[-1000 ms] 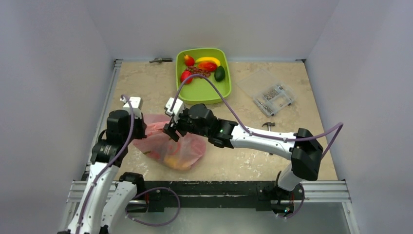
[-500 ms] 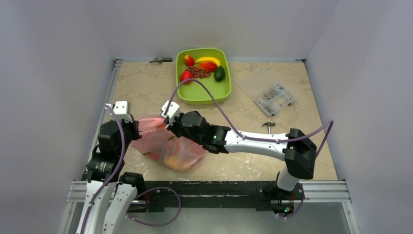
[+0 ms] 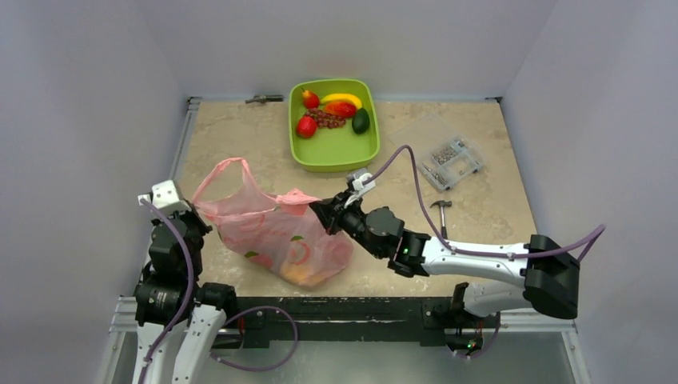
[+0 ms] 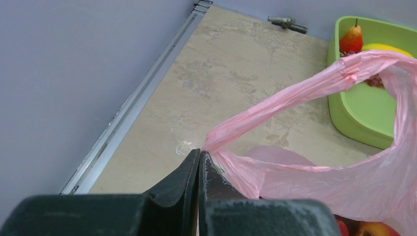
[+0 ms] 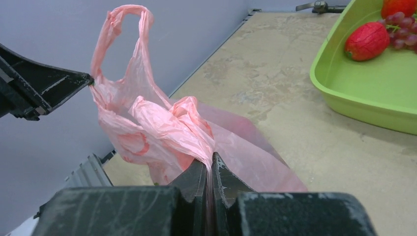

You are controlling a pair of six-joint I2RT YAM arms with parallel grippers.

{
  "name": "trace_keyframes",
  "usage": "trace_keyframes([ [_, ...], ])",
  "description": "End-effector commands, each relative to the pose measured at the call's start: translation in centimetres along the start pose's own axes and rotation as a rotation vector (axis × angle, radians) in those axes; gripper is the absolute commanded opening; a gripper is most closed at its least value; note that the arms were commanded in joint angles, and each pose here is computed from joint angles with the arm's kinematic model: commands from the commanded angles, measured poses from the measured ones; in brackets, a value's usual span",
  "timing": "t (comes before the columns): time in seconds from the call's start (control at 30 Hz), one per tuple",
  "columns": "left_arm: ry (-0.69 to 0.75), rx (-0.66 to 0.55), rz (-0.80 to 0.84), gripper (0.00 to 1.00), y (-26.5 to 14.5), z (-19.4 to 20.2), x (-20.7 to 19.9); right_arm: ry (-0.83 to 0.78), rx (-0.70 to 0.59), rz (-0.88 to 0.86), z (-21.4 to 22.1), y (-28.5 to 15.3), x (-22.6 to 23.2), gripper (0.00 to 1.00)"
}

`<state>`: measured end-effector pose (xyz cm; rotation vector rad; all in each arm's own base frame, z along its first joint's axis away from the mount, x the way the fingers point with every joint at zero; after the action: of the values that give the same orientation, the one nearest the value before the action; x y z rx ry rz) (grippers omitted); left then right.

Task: Take the fake fruits out of the plastic bag
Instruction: Untie the plastic bag at the center of the board.

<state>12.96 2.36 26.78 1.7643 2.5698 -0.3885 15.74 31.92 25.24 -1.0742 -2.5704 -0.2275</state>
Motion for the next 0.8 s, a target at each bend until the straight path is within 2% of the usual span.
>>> trace_keyframes([
  [0.0,-0.077,-0.016,-0.048,0.0,-0.5,-0.5,0.4,0.015,-0.032,-0.024,-2.8,2.2,2.0,0.0],
  [0.13,-0.173,0.022,-0.073,0.0,-1.8,-0.7,0.7,0.03,-0.025,-0.001,-3.9,4.1,3.0,0.0],
  [0.27,-0.234,0.034,-0.139,0.0,-3.6,-2.0,1.6,0.123,-0.069,-0.006,-6.4,6.3,3.4,0.06],
  [0.4,-0.252,0.037,-0.187,0.0,-4.9,-2.9,2.4,0.21,-0.067,-0.086,-9.1,8.9,2.9,0.0],
  [0.5,-0.269,0.013,-0.215,0.0,-5.6,-2.6,3.2,0.201,-0.045,-0.152,-9.7,9.1,3.5,0.0],
  [0.6,-0.296,-0.023,-0.24,0.0,-6.3,-2.1,4.1,0.191,0.001,-0.225,-8.4,7.6,3.6,0.0],
  [0.77,-0.356,-0.013,-0.169,0.0,-6.6,-0.4,3.8,0.193,0.145,-0.189,-3.4,4.5,1.3,0.02],
])
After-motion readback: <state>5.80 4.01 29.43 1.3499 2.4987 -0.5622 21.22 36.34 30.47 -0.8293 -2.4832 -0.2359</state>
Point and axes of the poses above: each gripper's point midway between its finger pads, its own y axis out along the fingers, its own x axis along the line the jaws close on, z = x × y, the point moved 7 cm from there along -y, back along the fingers, and after that the axes turned 3 degrees about -y, right-handed, at the moved point
